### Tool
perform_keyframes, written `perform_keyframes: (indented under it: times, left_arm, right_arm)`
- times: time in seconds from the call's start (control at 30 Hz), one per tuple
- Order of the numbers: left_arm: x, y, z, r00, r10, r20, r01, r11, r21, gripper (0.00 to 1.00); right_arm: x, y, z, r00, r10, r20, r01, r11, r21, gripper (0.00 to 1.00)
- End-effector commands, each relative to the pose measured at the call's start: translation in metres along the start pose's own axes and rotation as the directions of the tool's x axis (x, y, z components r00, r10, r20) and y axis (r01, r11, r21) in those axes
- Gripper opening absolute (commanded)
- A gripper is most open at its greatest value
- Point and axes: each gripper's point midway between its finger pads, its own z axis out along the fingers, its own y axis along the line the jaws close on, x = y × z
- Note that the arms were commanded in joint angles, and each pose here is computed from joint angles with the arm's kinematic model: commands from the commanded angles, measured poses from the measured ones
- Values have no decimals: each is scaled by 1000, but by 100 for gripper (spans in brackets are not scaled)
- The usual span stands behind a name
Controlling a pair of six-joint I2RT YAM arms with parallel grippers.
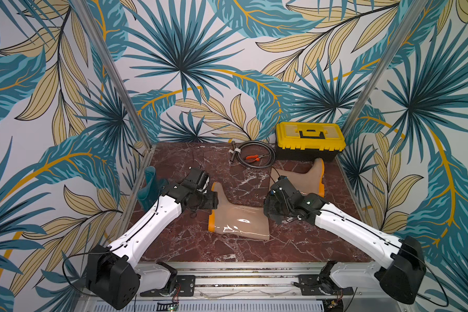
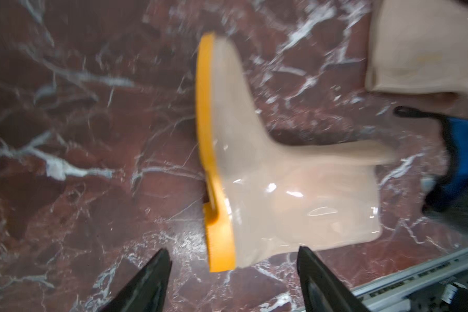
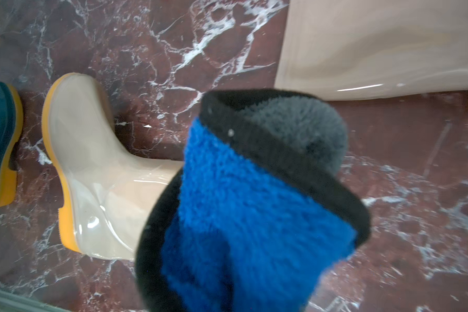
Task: Wipe the rubber boots with a cloth
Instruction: Wipe the dirt off the rubber boot.
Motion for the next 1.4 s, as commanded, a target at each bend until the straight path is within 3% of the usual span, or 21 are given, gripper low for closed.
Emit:
perform_keyframes:
  times: [0.0, 0.2, 0.37, 0.5, 0.67, 0.77, 0.83, 0.93, 1.07, 1.17, 1.37]
  left_arm:
    - [1, -23, 5, 1000, -6, 29, 1, 984, 177, 76]
    - [13, -41, 35, 999, -7, -31, 16, 950, 313, 72]
    - [17, -36, 48, 998, -11, -55, 27, 956, 292, 61]
    - [19, -28, 44, 1000, -11, -25, 18, 964, 265, 53]
    - [16, -19, 30, 998, -12, 58, -2, 974, 225, 57]
    - [14, 4, 34, 995, -42, 93, 31, 993, 114, 63]
    - [16, 16, 43, 995, -47, 85, 42, 998, 57, 68]
    - [21, 14, 64, 1000, -14, 19, 12, 998, 68, 69]
    - [34, -1, 85, 999, 23, -34, -18, 991, 133, 57]
    - [40, -10, 87, 999, 39, -23, -35, 986, 160, 46]
    - [42, -12, 82, 1000, 22, -13, -19, 985, 174, 23]
  right_arm:
    - [4, 33, 12, 998, -10, -69, 1, 993, -119, 0]
    - [-17, 90, 33, 997, -42, -64, 28, 979, -202, 0]
    - [-18, 144, 54, 990, -91, -104, 57, 956, -289, 0]
    - [-11, 157, 74, 987, -84, -140, 36, 948, -315, 0]
    - [2, 152, 95, 978, -104, -183, 47, 956, -291, 0]
    - [8, 128, 105, 972, -50, -228, -11, 965, -261, 0]
    - [12, 103, 109, 973, -9, -231, -44, 973, -226, 0]
    - [21, 66, 111, 969, 18, -246, -57, 986, -154, 0]
    - [26, 53, 109, 961, 50, -272, -88, 988, -130, 0]
    - [15, 86, 103, 964, 64, -256, -122, 968, -218, 0]
    - [0, 181, 103, 972, -48, -230, -43, 927, -373, 0]
